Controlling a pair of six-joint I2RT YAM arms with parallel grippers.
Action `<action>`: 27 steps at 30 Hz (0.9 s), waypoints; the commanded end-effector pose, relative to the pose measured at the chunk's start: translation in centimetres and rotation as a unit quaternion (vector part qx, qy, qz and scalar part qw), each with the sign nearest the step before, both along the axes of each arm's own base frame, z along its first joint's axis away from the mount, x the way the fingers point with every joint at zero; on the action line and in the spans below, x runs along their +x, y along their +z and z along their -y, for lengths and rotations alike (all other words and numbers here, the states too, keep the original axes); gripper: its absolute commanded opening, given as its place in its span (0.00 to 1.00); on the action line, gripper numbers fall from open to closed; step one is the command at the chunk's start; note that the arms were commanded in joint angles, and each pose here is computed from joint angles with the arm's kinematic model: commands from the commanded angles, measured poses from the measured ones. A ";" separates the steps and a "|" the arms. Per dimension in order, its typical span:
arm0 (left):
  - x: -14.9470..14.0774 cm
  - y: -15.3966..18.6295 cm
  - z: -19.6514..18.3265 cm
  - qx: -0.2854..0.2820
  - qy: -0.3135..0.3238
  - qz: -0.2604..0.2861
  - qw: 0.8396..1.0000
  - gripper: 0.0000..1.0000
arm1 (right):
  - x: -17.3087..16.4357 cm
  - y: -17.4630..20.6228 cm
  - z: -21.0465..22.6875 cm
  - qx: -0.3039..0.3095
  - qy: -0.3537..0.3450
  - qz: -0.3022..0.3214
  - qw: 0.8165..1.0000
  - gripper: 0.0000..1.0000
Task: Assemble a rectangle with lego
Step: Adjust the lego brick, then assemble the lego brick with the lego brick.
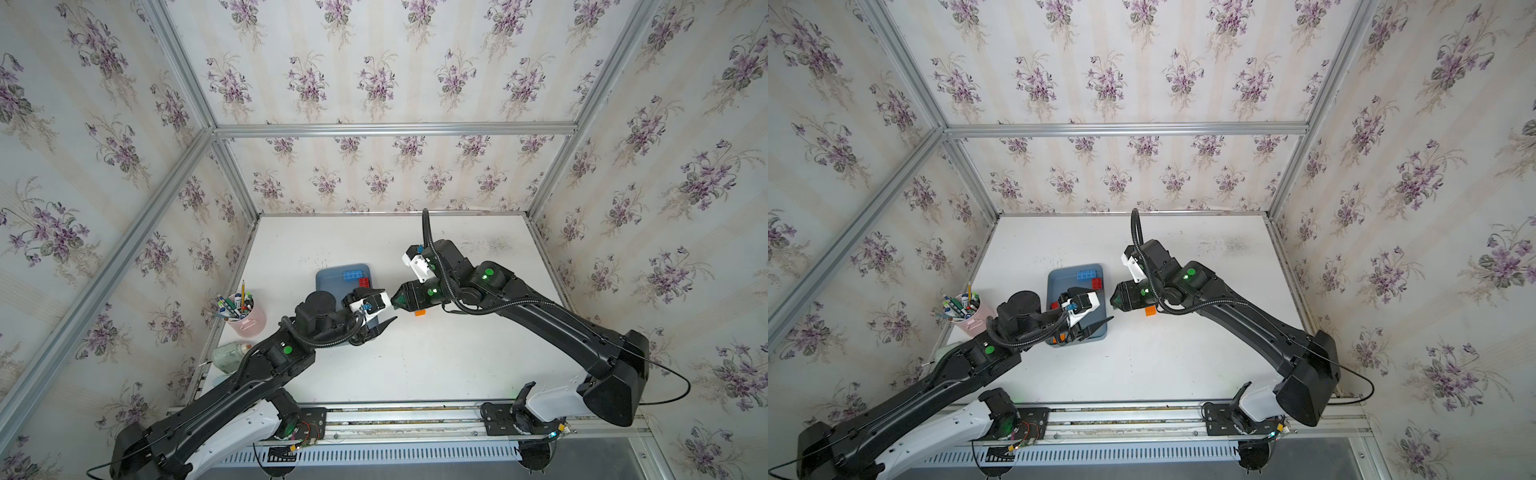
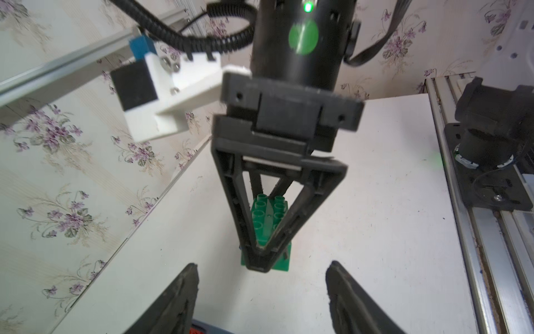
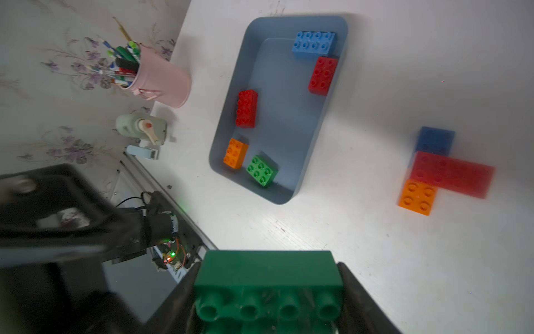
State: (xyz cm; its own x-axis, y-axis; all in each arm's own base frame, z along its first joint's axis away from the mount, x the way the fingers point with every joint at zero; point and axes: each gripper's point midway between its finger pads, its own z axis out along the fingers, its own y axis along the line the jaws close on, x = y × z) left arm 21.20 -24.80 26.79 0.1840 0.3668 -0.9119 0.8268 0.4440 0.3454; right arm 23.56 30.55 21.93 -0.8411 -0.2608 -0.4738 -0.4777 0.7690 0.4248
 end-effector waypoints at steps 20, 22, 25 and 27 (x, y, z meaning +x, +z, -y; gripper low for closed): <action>-1.6 -1.4 0.0 -0.016 -0.018 -0.072 0.997 1.00 | 5.0 -16.4 6.2 -0.284 -0.026 -0.025 0.958 0.38; -1.6 -1.5 0.0 -0.016 -0.017 -0.069 0.997 1.00 | 5.5 -16.5 6.4 -0.285 -0.030 -0.023 0.958 0.38; -1.5 -1.6 -0.1 -0.014 -0.015 -0.067 0.998 1.00 | 6.2 -16.6 7.0 -0.285 -0.040 -0.023 0.957 0.39; -1.4 -1.7 -0.1 -0.012 -0.012 -0.066 0.998 1.00 | 6.5 -16.6 7.1 -0.282 -0.041 -0.025 0.958 0.41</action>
State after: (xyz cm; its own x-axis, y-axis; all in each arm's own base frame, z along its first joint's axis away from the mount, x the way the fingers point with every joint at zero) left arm 19.66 -24.50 24.38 0.0479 0.3631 -0.9305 0.8785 0.4280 0.2122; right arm 29.44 23.70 5.42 -0.8924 -0.3902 -0.2267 -0.3931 0.9189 -0.0341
